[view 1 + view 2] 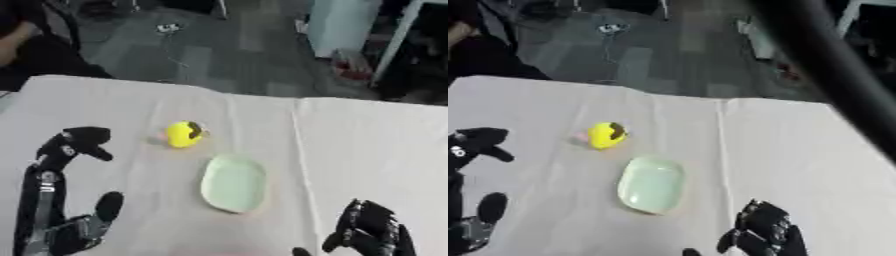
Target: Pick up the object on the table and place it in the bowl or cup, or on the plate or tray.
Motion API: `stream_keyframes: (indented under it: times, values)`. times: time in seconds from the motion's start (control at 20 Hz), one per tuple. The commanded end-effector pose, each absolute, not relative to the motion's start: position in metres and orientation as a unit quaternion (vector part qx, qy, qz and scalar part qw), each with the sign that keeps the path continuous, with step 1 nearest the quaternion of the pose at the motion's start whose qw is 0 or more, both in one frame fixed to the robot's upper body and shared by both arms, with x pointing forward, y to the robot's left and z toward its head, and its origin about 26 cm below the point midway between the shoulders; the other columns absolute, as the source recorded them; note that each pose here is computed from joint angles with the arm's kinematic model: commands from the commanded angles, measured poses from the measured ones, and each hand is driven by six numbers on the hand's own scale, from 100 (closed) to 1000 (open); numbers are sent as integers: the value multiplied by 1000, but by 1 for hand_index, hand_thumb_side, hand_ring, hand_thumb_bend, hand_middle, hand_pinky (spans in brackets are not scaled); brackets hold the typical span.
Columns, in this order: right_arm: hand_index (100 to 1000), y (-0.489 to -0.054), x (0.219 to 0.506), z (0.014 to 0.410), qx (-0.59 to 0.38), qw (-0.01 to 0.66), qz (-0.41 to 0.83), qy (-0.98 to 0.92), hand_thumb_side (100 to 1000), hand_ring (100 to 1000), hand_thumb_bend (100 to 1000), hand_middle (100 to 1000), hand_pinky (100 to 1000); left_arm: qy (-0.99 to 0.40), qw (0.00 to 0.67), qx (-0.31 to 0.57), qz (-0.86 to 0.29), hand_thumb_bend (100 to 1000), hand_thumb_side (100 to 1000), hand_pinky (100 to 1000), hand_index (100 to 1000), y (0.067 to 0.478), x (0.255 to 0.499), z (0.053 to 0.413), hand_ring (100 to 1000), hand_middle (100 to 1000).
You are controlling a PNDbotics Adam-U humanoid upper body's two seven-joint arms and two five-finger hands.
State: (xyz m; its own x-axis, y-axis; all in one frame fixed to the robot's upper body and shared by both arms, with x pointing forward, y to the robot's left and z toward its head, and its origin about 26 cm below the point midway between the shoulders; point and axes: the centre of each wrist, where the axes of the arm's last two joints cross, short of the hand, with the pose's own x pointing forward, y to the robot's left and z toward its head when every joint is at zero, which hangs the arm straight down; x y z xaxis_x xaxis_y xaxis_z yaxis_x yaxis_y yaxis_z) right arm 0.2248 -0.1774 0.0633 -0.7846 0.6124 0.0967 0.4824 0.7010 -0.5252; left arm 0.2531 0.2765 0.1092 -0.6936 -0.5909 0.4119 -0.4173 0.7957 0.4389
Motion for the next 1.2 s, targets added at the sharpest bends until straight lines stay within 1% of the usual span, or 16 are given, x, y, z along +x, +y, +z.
stream_keyframes:
  times: [0.05, 0.2, 0.3, 0.35, 0.45, 0.85, 1.2]
  values:
    - [356, -183, 227, 69, -198, 5, 117, -973, 507, 302, 401, 230, 312, -902, 266, 292, -174, 443, 859, 472, 733, 289, 255, 123, 484, 656]
    - [359, -187, 228, 69, -201, 5, 116, -973, 511, 302, 407, 231, 313, -890, 266, 307, -208, 486, 839, 483, 734, 302, 254, 130, 494, 665]
    - [359, -189, 228, 69, -202, 6, 115, -973, 510, 302, 407, 231, 313, -881, 269, 318, -225, 485, 839, 481, 733, 310, 254, 135, 493, 664]
    - [361, -190, 228, 69, -202, 5, 115, -972, 514, 302, 409, 232, 313, -874, 271, 325, -239, 504, 835, 492, 736, 314, 254, 138, 502, 670]
    - [363, -191, 229, 70, -203, 5, 115, -972, 517, 302, 411, 233, 313, -859, 274, 344, -264, 514, 833, 501, 736, 324, 255, 146, 509, 674]
    - [368, -197, 231, 71, -203, 4, 116, -972, 524, 303, 423, 235, 315, -795, 287, 388, -368, 521, 849, 525, 742, 349, 258, 183, 534, 692]
    - [371, -203, 233, 72, -203, 3, 115, -972, 529, 303, 431, 237, 316, -723, 302, 433, -445, 539, 849, 543, 734, 359, 261, 210, 561, 705]
